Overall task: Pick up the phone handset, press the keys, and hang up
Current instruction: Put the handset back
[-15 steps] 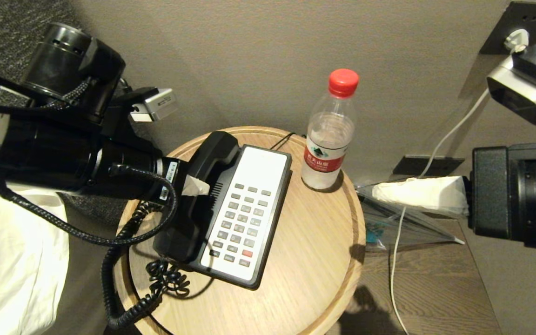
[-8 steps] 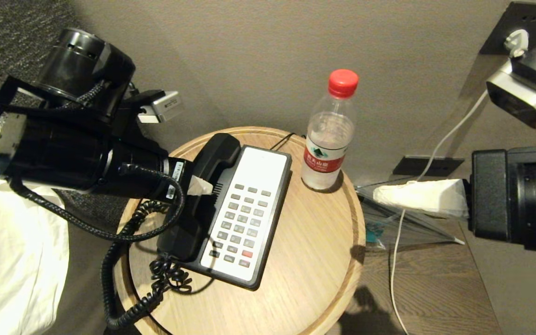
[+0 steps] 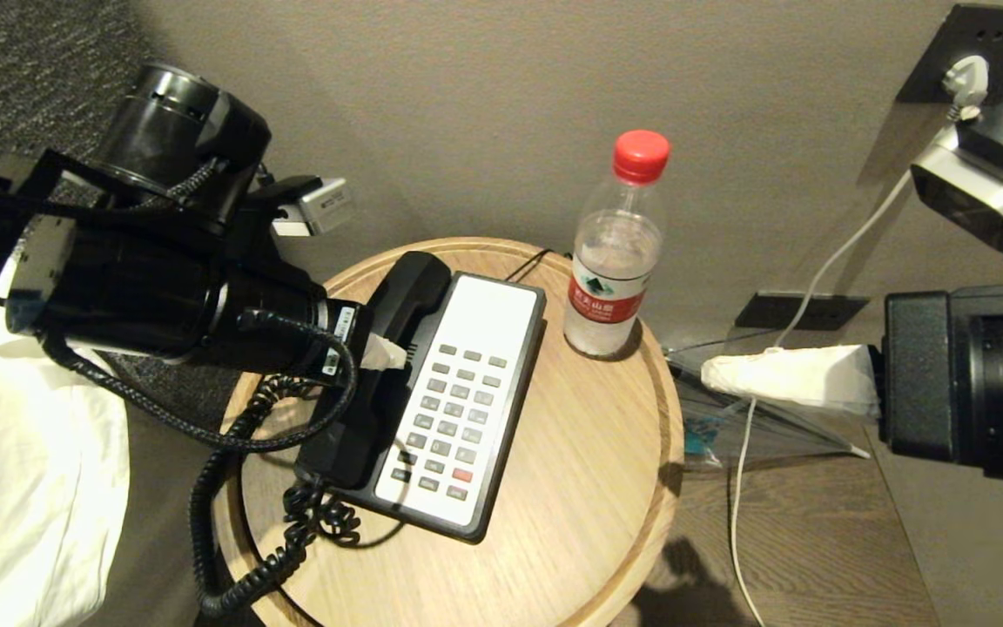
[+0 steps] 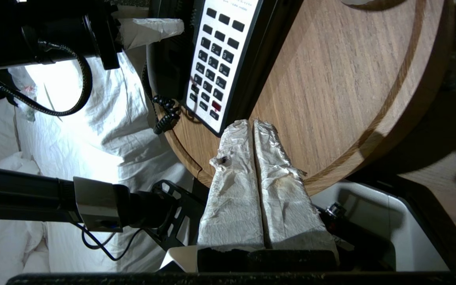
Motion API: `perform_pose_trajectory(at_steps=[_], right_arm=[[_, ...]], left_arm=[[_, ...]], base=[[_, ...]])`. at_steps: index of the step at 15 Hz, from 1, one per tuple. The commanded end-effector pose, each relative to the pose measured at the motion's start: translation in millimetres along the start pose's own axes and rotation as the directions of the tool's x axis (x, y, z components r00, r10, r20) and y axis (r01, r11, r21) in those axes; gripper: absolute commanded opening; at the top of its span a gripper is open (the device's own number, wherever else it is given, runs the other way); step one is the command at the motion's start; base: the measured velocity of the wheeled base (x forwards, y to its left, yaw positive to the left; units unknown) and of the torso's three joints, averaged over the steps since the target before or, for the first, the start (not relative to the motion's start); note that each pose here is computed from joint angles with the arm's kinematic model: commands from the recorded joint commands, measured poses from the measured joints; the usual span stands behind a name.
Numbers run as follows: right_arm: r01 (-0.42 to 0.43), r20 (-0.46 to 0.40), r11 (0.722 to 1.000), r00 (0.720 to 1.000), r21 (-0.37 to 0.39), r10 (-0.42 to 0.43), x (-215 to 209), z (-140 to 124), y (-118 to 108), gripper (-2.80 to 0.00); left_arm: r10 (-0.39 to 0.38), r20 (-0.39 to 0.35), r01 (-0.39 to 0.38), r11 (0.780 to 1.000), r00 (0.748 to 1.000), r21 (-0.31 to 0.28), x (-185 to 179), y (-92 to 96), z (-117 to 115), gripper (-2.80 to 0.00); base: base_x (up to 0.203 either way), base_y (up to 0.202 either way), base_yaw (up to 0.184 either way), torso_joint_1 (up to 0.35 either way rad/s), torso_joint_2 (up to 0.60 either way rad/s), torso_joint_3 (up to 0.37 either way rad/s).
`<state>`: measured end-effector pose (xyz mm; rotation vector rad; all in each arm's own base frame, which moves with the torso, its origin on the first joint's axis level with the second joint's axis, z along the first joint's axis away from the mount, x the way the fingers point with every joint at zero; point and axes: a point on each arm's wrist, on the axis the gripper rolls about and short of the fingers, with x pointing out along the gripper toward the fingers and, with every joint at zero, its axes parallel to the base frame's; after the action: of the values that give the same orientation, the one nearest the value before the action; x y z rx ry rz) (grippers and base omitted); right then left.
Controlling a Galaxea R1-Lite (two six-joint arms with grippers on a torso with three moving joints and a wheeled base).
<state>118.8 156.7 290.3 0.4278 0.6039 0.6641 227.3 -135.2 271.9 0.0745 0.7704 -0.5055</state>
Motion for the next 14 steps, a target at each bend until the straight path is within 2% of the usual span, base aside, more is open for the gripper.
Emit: perform_pose_trajectory(at_steps=[1,4,8,9,14], right_arm=[[0.001,-0.001,1.0,1.0,0.003,-0.001,-0.6,-0.3,-0.3,-2.8],[0.001,0.001,1.0,1.0,0.004,-0.001,-1.1,0.0,-0.5,-2.8],[0.0,0.001,1.0,1.0,0.003,0.0,-1.1,-0.2,-0.2,-2.8],[0.001,0.001,1.0,1.0,0.004,-0.001,-1.1,0.0,-0.5,-2.8],[0.004,-0.002,1.0,1.0,0.003,-0.004,-0.5,-1.0,-1.2,-2.8]], left_arm=[[-0.001,0.027,0.001,1.0,1.0,-0.001,-4.2,-0.8,6.6,-2.8],[0.0,0.073,0.0,1.0,0.997,0.003,-14.0,-2.2,15.3,-2.8],[0.005,0.051,-0.005,1.0,0.999,0.003,-13.3,-1.8,12.3,-2.8],[0.005,0.036,-0.006,1.0,0.999,0.001,-10.7,-1.3,9.3,0.0],[0.003,0.021,-0.002,1.0,1.0,-0.006,-6.3,-1.9,5.9,0.0]], base=[[0.0,0.0,0.0,0.0,0.0,0.0],[0.0,0.0,0.0,0.0,0.0,0.0],[0.0,0.0,0.0,0.0,0.0,0.0],[0.0,0.0,0.0,0.0,0.0,0.0],[0.0,0.0,0.0,0.0,0.0,0.0]])
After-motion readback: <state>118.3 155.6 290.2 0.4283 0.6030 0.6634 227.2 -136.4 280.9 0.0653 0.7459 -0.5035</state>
